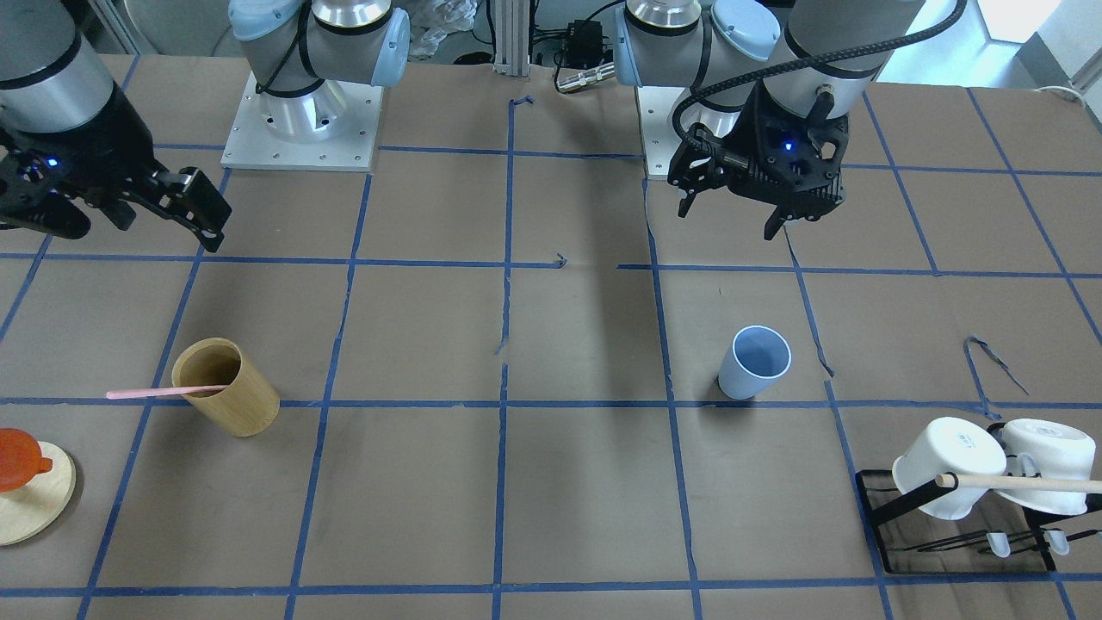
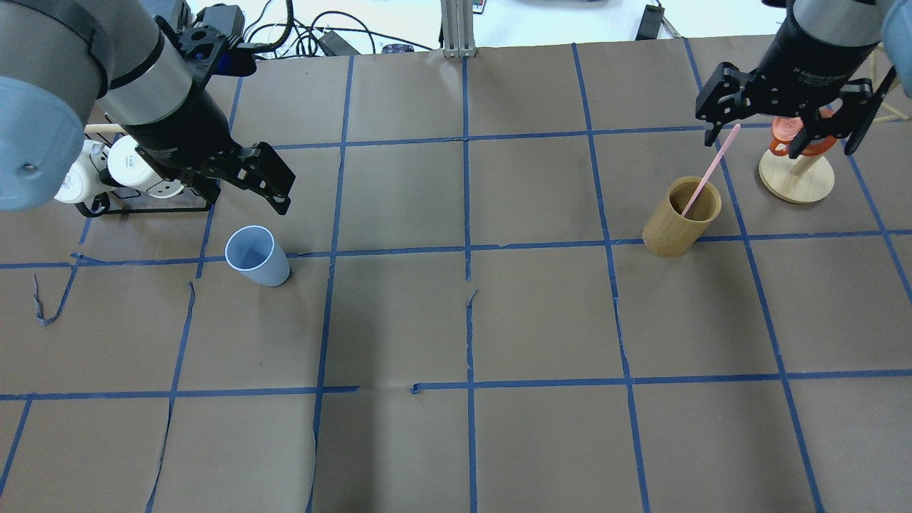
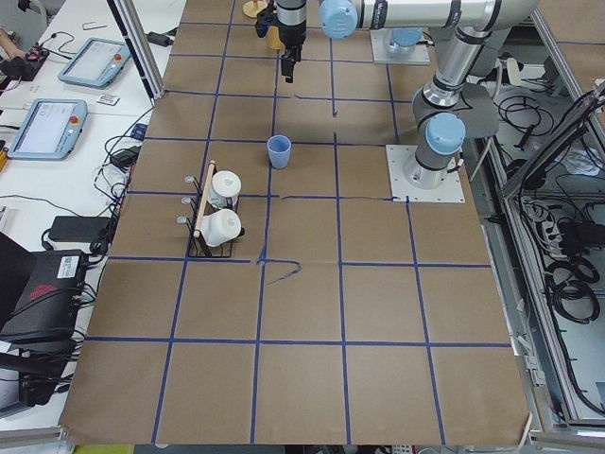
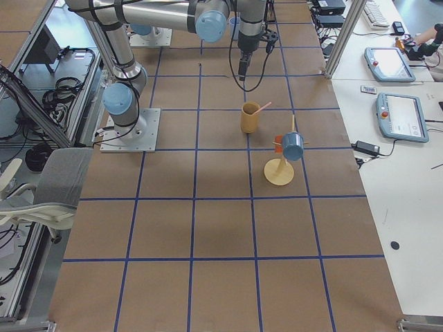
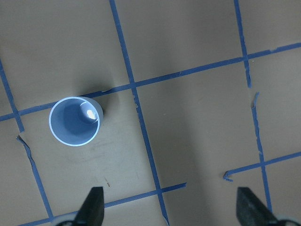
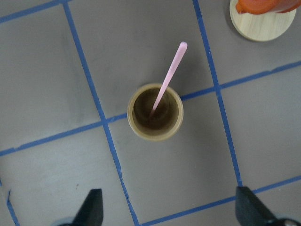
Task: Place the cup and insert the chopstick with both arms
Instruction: 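Grasp the pink stick in the tan cup with the right gripper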
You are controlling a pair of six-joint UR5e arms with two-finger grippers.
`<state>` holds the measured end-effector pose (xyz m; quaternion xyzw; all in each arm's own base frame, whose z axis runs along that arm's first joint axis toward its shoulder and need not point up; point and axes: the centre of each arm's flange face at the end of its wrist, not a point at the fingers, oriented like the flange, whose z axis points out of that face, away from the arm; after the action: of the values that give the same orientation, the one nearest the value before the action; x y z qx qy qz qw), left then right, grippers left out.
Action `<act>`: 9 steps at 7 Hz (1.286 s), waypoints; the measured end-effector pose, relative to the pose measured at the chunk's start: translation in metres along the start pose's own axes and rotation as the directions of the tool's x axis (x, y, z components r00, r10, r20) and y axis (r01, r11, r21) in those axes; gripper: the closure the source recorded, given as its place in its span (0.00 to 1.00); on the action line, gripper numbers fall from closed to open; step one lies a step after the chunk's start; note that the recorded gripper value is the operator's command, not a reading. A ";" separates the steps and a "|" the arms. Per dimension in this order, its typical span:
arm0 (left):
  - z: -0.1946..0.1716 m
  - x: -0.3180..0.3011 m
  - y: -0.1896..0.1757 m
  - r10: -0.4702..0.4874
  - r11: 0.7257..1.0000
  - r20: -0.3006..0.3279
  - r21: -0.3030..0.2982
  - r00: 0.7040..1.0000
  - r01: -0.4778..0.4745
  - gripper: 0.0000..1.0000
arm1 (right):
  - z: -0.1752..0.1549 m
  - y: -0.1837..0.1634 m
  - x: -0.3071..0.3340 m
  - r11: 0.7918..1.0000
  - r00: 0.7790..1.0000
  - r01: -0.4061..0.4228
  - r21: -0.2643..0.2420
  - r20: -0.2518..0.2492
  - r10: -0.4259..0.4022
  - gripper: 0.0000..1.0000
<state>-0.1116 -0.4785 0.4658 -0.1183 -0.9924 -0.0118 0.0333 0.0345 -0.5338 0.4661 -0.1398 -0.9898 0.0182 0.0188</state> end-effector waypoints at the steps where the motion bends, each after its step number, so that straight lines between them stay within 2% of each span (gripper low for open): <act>1: 0.002 -0.013 0.003 0.002 1.000 -0.008 -0.001 1.000 -0.002 0.00 | 0.016 -0.015 0.001 0.999 1.000 -0.007 0.034 0.005 0.007 0.00; 2: 0.002 -0.018 0.005 0.002 1.000 -0.015 0.002 1.000 -0.002 0.00 | 0.036 -0.024 0.003 0.999 1.000 -0.018 0.040 0.004 0.018 0.00; 4: 0.003 -0.022 0.006 -0.001 1.000 -0.024 0.003 1.000 0.001 0.00 | 0.080 -0.027 0.020 0.998 0.998 -0.056 0.010 0.003 0.056 0.00; 5: 0.003 -0.021 0.006 -0.001 1.000 -0.025 0.004 1.000 0.001 0.00 | 0.095 -0.030 0.029 0.998 0.998 -0.066 0.019 0.005 0.066 0.00; 6: 0.003 -0.021 0.007 -0.001 1.000 -0.025 0.005 1.000 0.001 0.00 | 0.106 -0.035 0.034 0.996 0.997 -0.076 0.041 0.010 0.075 0.00; 7: 0.003 -0.021 0.007 -0.001 1.000 -0.025 0.005 1.000 0.001 0.00 | 0.117 -0.044 0.036 0.994 0.997 -0.081 0.073 0.015 0.080 0.09; 8: 0.002 -0.021 0.007 -0.002 1.000 -0.025 0.006 1.000 0.002 0.00 | 0.126 -0.053 0.035 0.991 0.997 -0.082 0.102 0.023 0.080 0.12; 9: 0.002 -0.020 0.007 -0.004 1.000 -0.025 0.007 1.000 0.005 0.00 | 0.132 -0.058 0.032 0.990 0.995 -0.083 0.112 0.056 0.077 0.17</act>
<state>-0.0906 -0.4765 0.4626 -0.1158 -0.9922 -0.0097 0.0460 -0.0178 -0.5844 0.3382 -0.1777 -0.9809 0.0793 0.0004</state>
